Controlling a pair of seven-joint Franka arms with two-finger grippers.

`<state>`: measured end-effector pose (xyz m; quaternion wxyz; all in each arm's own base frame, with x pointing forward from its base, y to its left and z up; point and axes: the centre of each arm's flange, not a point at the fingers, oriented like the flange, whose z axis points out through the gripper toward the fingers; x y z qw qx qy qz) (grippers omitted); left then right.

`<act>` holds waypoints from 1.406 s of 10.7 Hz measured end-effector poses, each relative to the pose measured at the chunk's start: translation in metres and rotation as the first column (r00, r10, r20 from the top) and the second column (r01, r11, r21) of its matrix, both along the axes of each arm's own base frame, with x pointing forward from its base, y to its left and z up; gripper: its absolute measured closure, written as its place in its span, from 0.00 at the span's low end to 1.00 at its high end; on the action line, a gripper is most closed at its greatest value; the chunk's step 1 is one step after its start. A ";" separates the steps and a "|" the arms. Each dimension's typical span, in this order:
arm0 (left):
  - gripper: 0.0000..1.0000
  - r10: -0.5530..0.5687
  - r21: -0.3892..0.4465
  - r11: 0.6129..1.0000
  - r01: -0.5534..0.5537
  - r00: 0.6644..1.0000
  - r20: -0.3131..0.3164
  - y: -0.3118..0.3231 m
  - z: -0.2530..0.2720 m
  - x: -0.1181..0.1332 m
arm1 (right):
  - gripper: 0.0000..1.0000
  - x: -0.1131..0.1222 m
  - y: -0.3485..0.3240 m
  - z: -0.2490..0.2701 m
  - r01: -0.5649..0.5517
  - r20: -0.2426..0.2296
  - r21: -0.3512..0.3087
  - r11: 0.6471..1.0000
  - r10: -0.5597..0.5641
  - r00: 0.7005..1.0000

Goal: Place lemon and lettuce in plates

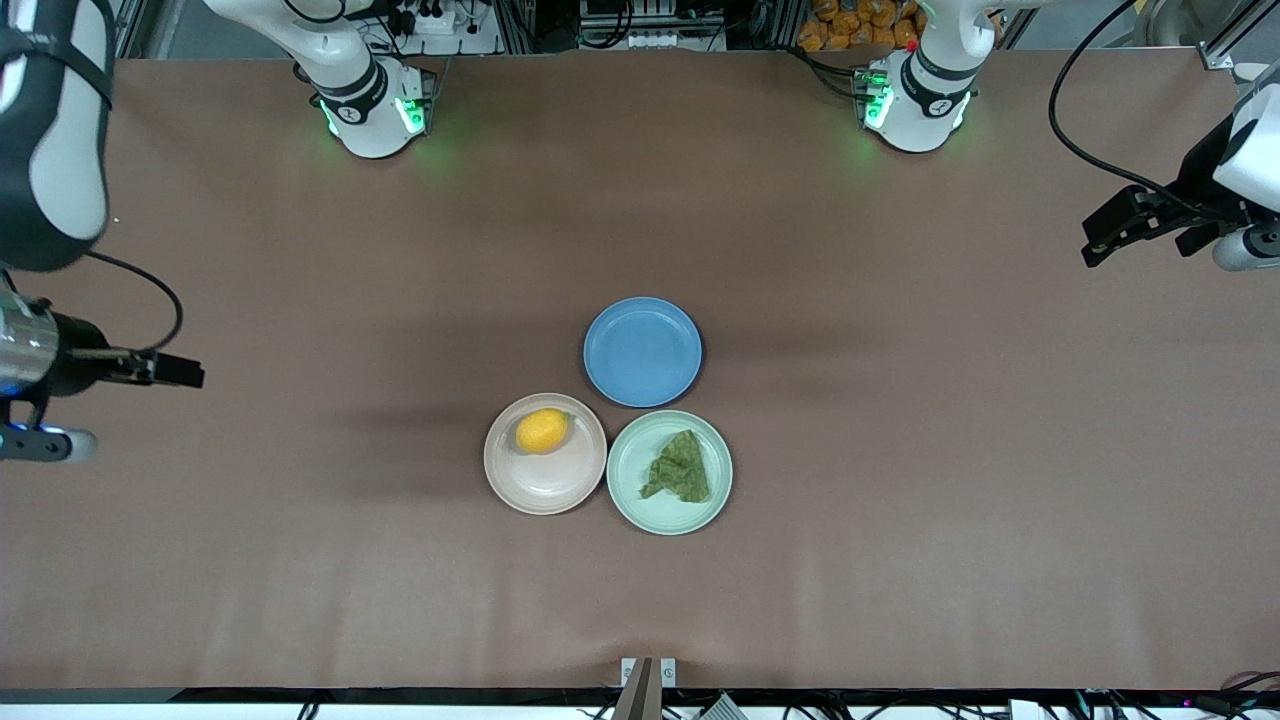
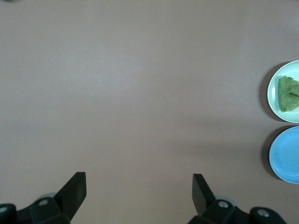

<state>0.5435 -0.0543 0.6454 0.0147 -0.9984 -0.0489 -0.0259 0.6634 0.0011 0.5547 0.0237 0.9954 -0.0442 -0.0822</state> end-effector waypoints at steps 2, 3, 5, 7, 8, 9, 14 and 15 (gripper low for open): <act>0.00 0.000 0.000 1.000 0.000 1.000 -0.001 0.000 -0.001 0.000 | 0.00 -0.017 -0.008 0.028 0.008 0.001 0.005 1.000 -0.008 1.000; 0.00 0.000 0.000 1.000 0.000 1.000 -0.002 0.000 -0.001 0.000 | 0.00 -0.027 -0.011 0.045 0.005 0.005 0.010 1.000 -0.005 1.000; 0.00 -0.001 0.000 1.000 0.001 1.000 -0.002 -0.001 -0.001 0.001 | 0.00 -0.045 -0.020 0.070 -0.035 0.007 0.022 0.999 0.035 0.999; 0.00 -0.002 0.000 1.000 0.002 1.000 -0.002 -0.001 -0.001 0.001 | 0.00 -0.053 -0.037 0.075 -0.069 -0.014 0.037 0.997 0.070 0.997; 0.00 -0.002 0.000 1.000 0.002 1.000 -0.002 -0.001 -0.001 0.001 | 0.00 -0.056 -0.041 0.075 -0.070 -0.030 0.041 0.997 0.071 0.997; 0.00 -0.002 0.000 1.000 0.002 1.000 -0.002 -0.001 -0.001 0.001 | 0.00 -0.060 -0.040 0.077 -0.070 -0.043 0.044 0.997 0.072 0.996; 0.00 -0.001 -0.002 1.000 0.001 1.000 0.018 -0.001 0.009 0.001 | 0.00 -0.078 -0.034 0.082 -0.087 -0.018 0.052 0.995 0.088 0.996; 0.00 -0.001 -0.002 1.000 0.001 1.000 0.018 0.000 0.009 0.001 | 0.00 -0.089 -0.036 0.079 -0.085 -0.008 0.056 0.995 0.086 0.996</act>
